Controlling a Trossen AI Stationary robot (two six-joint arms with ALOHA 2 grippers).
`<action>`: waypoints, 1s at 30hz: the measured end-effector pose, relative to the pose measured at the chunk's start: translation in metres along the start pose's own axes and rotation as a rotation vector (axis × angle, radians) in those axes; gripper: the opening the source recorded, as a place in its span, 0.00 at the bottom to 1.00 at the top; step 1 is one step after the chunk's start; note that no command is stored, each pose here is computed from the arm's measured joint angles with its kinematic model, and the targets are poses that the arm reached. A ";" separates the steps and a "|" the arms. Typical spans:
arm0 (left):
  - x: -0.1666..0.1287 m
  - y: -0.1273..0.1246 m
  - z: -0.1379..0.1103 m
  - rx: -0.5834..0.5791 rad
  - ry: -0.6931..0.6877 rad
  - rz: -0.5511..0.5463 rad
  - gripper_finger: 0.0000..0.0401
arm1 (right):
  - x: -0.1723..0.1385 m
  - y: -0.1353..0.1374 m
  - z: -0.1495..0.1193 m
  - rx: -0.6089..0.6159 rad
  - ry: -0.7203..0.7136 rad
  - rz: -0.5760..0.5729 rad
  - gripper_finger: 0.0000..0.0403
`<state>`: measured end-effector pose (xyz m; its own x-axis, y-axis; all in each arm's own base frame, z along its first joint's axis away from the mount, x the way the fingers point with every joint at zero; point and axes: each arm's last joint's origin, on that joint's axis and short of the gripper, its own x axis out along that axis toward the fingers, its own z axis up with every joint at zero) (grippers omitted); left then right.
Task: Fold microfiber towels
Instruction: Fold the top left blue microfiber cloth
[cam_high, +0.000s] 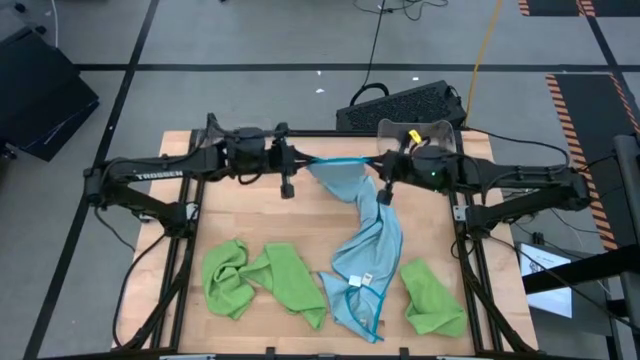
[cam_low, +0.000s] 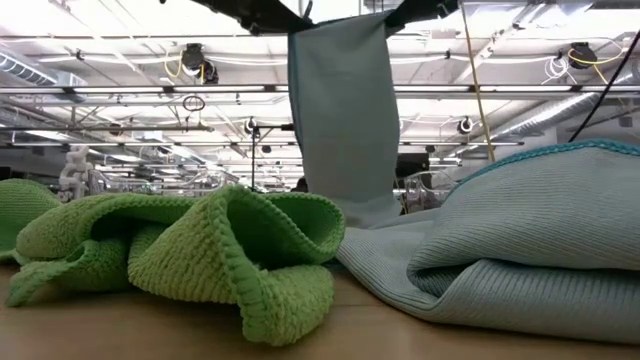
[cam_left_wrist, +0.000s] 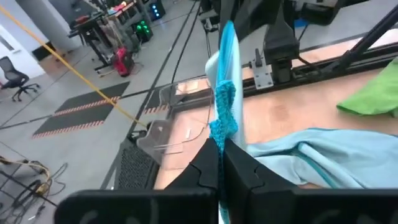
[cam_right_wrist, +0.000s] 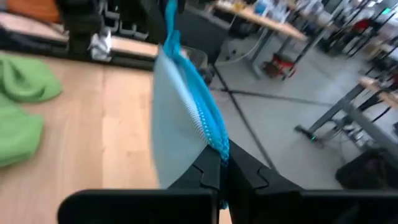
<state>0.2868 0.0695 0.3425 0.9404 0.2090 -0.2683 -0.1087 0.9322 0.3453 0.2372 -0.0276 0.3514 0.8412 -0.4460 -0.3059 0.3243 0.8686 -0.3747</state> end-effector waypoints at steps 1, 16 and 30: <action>-0.001 0.001 0.000 0.005 -0.002 0.008 0.01 | 0.003 0.000 0.002 -0.001 -0.023 -0.013 0.00; -0.020 0.094 -0.008 -0.018 -0.285 0.185 0.01 | 0.042 -0.065 0.014 0.012 -0.235 -0.174 0.00; -0.007 0.052 -0.035 -0.168 0.034 -0.169 0.02 | 0.034 -0.021 -0.004 0.186 0.096 0.130 0.00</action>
<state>0.2634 0.1271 0.3314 0.9386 0.0529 -0.3409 -0.0052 0.9902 0.1393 0.2573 -0.0621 0.3452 0.8392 -0.3383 -0.4258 0.2972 0.9410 -0.1619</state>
